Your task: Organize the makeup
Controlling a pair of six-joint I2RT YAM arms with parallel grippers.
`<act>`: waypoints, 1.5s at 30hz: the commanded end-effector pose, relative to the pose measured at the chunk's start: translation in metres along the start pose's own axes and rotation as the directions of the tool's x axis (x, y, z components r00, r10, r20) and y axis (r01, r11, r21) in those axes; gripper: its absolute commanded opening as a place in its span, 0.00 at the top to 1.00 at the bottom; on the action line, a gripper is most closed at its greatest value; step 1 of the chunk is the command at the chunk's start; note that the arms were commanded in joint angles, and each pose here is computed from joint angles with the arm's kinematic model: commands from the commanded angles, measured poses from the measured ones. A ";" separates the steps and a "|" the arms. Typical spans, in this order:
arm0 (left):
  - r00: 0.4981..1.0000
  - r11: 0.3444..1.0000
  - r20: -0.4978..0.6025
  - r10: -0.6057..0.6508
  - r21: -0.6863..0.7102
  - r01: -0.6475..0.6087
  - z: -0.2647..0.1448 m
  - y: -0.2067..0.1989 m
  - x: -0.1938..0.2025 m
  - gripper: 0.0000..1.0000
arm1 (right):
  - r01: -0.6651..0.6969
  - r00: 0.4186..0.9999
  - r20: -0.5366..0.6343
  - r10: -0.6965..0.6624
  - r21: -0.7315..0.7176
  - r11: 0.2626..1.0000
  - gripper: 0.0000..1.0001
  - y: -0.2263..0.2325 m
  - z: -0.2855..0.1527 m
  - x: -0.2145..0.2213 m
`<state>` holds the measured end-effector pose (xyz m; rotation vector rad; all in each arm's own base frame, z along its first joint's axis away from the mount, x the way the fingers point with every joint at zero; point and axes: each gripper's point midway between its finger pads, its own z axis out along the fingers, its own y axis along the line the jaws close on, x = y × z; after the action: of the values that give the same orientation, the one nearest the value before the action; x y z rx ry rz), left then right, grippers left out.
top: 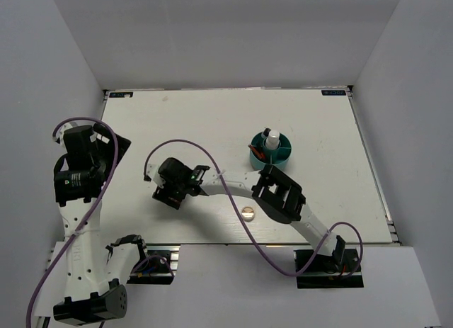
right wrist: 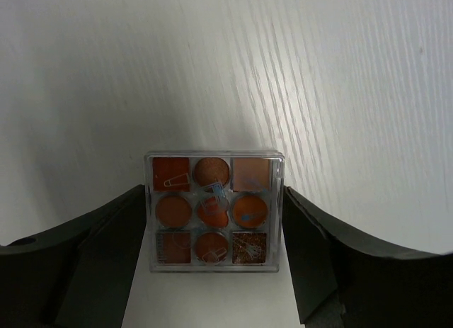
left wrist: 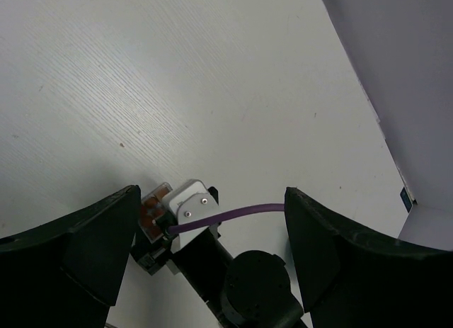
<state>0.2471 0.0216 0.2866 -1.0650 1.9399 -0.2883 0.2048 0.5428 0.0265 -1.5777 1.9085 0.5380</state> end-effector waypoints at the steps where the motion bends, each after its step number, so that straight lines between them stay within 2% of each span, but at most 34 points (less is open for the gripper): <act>1: 1.000 1.000 -0.001 0.008 0.019 -0.008 -0.003 -0.002 0.002 0.08 | 0.058 0.982 -0.183 -0.055 0.007 0.998 0.34 -0.018 -0.020 0.061; 2: 1.000 1.000 0.000 0.008 0.020 -0.008 -0.003 -0.002 0.002 0.08 | 0.062 0.974 -0.216 -0.061 -0.002 0.998 0.34 -0.017 -0.024 0.078; 4: 1.000 1.000 -0.004 0.008 0.023 -0.008 -0.003 -0.001 0.003 0.08 | 0.075 0.975 -0.211 -0.074 -0.004 0.997 0.35 -0.024 -0.041 0.080; 5: 1.000 1.000 -0.004 0.008 0.026 -0.008 -0.002 -0.001 0.004 0.08 | 0.076 0.967 -0.243 -0.081 -0.027 0.997 0.35 -0.021 -0.045 0.099; 7: 1.000 1.000 -0.014 0.007 0.028 -0.006 -0.001 0.000 0.007 0.08 | 0.105 0.965 -0.236 -0.116 -0.060 0.993 0.35 -0.020 -0.062 0.101; 8: 1.000 0.999 -0.019 0.004 0.032 -0.003 -0.002 -0.001 0.008 0.08 | 0.095 0.957 -0.270 -0.111 -0.072 0.993 0.35 -0.019 -0.067 0.120; 15: 1.000 0.999 -0.029 0.001 0.043 0.000 -0.003 0.001 0.013 0.08 | 0.069 0.934 -0.333 -0.132 -0.194 0.979 0.35 0.000 -0.111 0.168; 18: 1.000 0.999 -0.030 -0.001 0.049 0.002 -0.004 0.001 0.014 0.08 | 0.054 0.919 -0.368 -0.140 -0.235 0.970 0.33 0.005 -0.119 0.185; 20: 1.000 0.999 -0.023 -0.009 0.048 0.010 -0.005 0.002 0.013 0.08 | 0.045 0.907 -0.396 -0.144 -0.250 0.967 0.28 0.007 -0.121 0.193; 30: 1.000 0.999 -0.019 -0.019 0.051 0.020 -0.014 0.004 0.014 0.08 | 0.058 0.864 -0.463 -0.195 -0.294 0.954 0.11 0.001 -0.111 0.196; 42: 1.000 0.998 -0.009 -0.029 0.048 0.029 -0.021 0.007 0.015 0.07 | 0.029 0.811 -0.549 -0.201 -0.306 0.952 0.11 -0.002 -0.104 0.203; 45: 1.000 0.998 -0.009 -0.030 0.050 0.031 -0.021 0.007 0.015 0.07 | 0.004 0.795 -0.582 -0.168 -0.273 0.962 0.16 -0.003 -0.105 0.210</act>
<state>0.2262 0.0090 0.2823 -1.0567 1.9332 -0.3576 0.1910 0.3766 0.0164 -2.0922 1.9838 0.3725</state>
